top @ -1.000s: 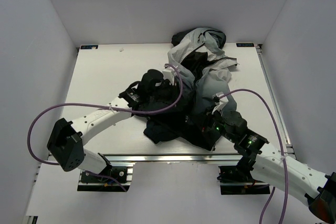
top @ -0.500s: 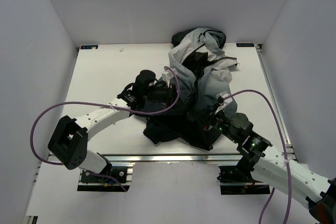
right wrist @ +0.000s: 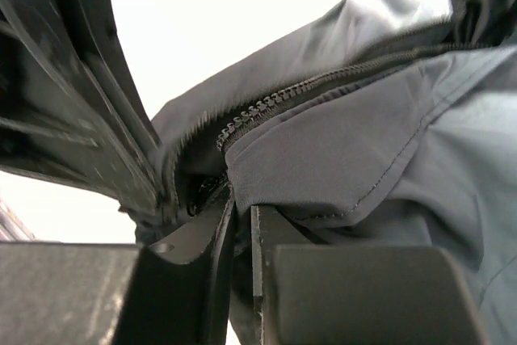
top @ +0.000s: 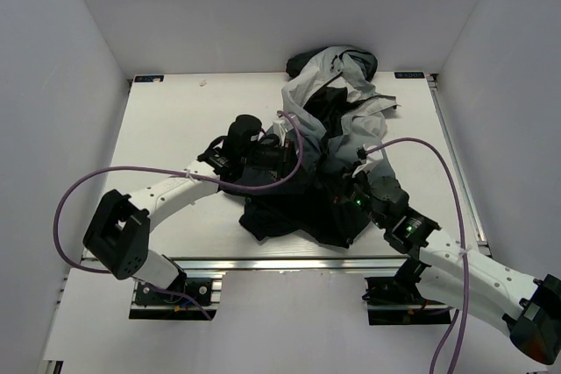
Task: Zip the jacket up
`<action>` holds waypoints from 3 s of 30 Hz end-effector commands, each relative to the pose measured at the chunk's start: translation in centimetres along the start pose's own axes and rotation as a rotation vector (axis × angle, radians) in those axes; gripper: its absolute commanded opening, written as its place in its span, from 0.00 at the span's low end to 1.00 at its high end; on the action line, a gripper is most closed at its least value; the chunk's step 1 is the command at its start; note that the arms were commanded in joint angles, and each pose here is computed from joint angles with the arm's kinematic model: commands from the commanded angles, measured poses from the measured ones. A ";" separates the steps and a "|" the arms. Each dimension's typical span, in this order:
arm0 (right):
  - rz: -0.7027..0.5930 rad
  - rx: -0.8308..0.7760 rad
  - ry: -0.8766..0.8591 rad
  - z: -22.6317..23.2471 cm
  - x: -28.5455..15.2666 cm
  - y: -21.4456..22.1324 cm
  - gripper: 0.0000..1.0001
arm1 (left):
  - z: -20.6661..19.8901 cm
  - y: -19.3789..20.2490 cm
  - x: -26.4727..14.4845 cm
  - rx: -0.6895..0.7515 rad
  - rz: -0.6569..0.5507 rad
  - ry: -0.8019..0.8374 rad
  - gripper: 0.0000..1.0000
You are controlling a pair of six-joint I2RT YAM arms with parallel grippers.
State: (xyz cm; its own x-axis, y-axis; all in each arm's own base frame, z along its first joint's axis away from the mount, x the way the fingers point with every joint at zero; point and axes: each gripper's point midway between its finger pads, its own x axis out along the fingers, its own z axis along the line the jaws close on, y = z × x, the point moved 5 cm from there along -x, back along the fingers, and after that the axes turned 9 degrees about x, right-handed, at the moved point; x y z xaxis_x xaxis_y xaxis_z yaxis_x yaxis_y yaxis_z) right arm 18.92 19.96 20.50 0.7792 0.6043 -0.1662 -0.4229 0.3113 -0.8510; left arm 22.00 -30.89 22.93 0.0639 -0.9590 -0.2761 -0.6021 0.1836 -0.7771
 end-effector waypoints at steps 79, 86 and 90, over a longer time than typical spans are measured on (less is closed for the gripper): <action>-0.166 -0.168 -0.323 5.9 -2.1 -6.6 0.00 | -2.9 -3.9 -3.4 0.010 -0.074 0.088 0.00; -0.202 -0.163 -0.322 6.0 -2.1 -7.3 0.00 | -2.9 -3.9 -3.6 0.013 -0.073 0.121 0.00; -0.219 -0.173 -0.322 6.1 -2.1 -7.7 0.00 | -2.8 -3.5 -3.7 0.007 -0.069 0.147 0.00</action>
State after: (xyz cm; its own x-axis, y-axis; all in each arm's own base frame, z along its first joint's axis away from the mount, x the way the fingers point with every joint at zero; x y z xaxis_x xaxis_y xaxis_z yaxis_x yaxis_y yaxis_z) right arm 17.34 20.87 25.50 0.6481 0.7616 -0.0004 -0.2858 0.2426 -0.9271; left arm 22.61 -29.03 27.13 0.0397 -0.9817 -0.1860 -0.6227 0.1213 -0.7730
